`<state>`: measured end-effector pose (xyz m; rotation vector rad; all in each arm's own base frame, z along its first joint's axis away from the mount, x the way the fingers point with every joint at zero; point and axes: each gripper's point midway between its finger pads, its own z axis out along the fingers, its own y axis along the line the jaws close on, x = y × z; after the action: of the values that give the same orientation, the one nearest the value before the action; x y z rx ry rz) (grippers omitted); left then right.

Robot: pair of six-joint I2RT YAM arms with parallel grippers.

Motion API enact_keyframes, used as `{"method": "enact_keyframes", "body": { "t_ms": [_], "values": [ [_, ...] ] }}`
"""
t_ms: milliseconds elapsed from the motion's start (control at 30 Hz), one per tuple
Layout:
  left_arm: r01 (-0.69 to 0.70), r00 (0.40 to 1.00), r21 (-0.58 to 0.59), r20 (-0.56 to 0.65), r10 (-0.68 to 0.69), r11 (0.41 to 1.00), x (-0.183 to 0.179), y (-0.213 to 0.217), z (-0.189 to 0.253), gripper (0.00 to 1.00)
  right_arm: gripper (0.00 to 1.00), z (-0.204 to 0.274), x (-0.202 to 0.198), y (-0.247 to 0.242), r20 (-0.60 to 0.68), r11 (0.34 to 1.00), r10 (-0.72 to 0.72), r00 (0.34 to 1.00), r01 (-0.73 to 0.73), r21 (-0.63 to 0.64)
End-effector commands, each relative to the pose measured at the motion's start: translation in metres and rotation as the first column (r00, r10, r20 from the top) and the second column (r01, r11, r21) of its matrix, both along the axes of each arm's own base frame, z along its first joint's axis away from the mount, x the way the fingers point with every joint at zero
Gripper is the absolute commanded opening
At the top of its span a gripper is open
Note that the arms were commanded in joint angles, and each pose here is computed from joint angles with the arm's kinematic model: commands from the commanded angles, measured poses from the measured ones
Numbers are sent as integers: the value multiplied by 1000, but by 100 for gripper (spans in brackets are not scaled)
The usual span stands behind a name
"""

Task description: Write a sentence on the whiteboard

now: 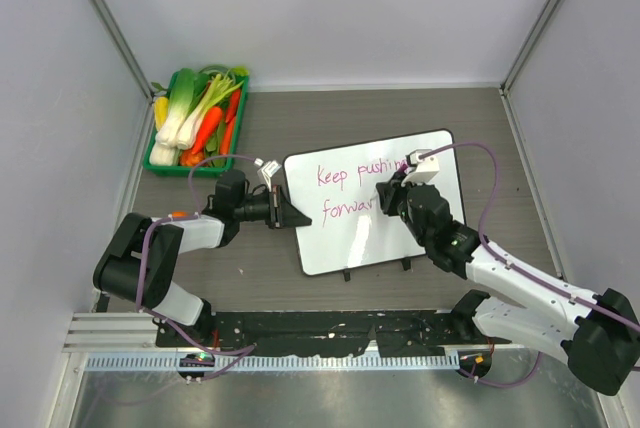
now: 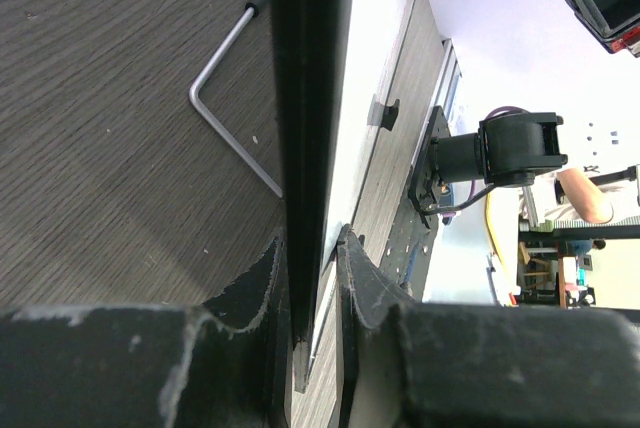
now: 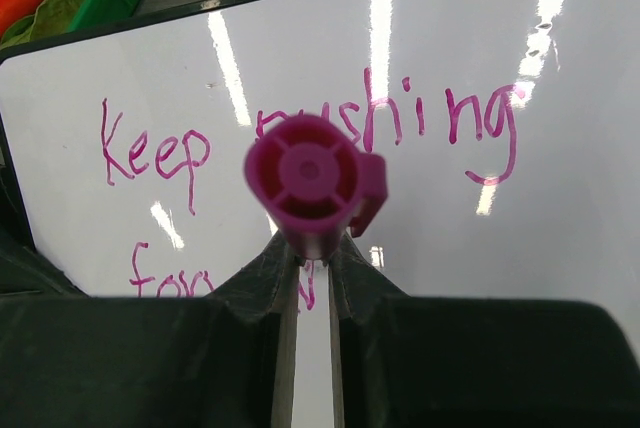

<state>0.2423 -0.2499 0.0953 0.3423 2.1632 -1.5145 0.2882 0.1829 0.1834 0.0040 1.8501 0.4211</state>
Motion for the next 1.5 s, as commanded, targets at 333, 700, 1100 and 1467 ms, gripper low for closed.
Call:
{"method": "enact_keyframes", "body": {
  "t_ms": [333, 700, 1100, 1467],
  "values": [
    [-92, 995, 190, -22, 97, 977, 4, 15, -50, 0, 1, 1, 3, -10, 1, 999, -32, 999, 32, -2],
    [-91, 995, 191, -21, 97, 977, 4, 15, -50, 0, 1, 20, 2, -4, 39, 999, -3, 999, 2, 32],
    [-92, 995, 192, -21, 98, 977, 4, 15, -50, 0, 1, 35, -2, -13, 68, 998, -30, 997, 26, 51],
    [-90, 995, 190, -22, 96, 978, 3, 15, -50, 0, 1, 2, 1, -19, 20, 998, -68, 998, 68, 1]
  ]
}}
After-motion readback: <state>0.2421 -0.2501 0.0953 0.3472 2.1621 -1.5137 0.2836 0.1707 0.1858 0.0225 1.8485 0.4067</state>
